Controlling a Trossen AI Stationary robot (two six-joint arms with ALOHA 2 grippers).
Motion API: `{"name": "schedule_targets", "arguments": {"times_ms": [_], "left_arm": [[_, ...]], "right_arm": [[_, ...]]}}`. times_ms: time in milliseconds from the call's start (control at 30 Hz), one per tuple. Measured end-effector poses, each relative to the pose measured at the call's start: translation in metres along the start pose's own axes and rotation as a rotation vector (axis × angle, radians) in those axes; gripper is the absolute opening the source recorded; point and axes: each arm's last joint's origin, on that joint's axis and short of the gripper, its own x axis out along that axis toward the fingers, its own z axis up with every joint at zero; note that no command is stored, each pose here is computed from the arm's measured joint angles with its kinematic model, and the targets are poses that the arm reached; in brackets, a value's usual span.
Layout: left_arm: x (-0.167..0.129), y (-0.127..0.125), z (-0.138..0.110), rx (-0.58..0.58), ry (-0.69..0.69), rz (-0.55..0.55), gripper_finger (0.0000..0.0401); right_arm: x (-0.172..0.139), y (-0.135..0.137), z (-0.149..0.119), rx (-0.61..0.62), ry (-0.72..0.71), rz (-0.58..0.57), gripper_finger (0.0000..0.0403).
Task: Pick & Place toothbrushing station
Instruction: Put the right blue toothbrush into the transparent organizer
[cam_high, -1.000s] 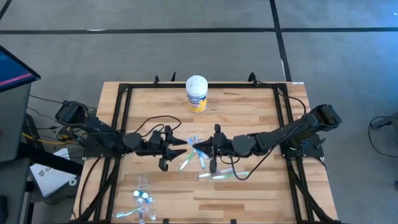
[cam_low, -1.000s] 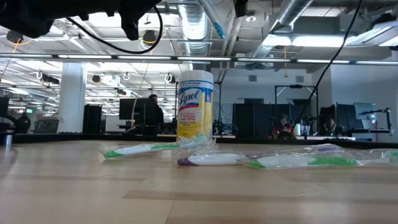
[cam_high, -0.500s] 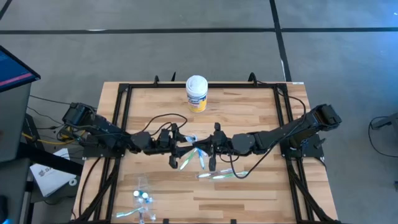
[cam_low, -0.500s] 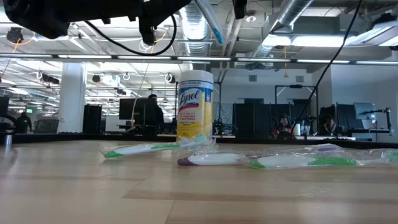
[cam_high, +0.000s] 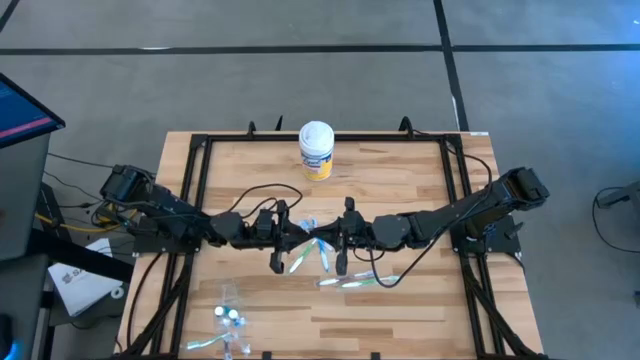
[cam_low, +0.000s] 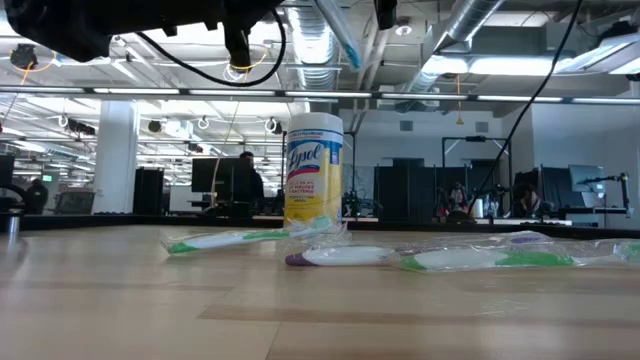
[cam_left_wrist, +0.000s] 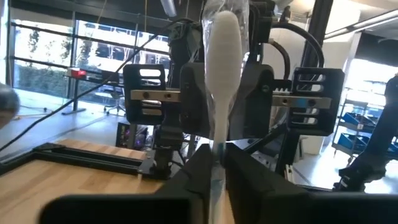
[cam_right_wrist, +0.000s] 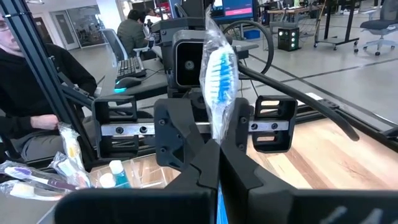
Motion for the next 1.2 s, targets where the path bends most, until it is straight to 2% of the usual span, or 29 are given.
{"name": "schedule_targets", "arguments": {"times_ms": [67, 233, 400, 500, 833, 1200], "left_arm": [[0.000, 0.000, 0.000, 0.017, 0.000, -0.001, 0.0013], [0.000, 0.000, 0.000, 0.016, 0.000, -0.001, 0.0023], [0.000, -0.001, 0.000, 0.018, 0.001, -0.005, 0.0009], [-0.001, -0.003, 0.000, 0.018, 0.003, -0.010, 0.0014], [-0.003, -0.010, -0.001, 0.034, 0.012, -0.035, 0.0011], [-0.014, -0.017, 0.011, 0.053, 0.096, -0.051, 0.0008]], "right_arm": [[0.000, 0.000, 0.000, 0.000, 0.000, 0.000, 0.0000], [0.000, 0.000, 0.000, 0.000, 0.000, 0.000, 0.0000], [0.000, 0.000, 0.000, -0.001, 0.001, 0.000, 0.0000], [0.000, 0.000, 0.000, -0.005, 0.004, 0.001, 0.0000], [-0.004, 0.008, -0.002, -0.066, 0.010, 0.025, 0.0000], [-0.004, 0.008, -0.002, -0.065, 0.009, 0.028, 0.0007]]}}
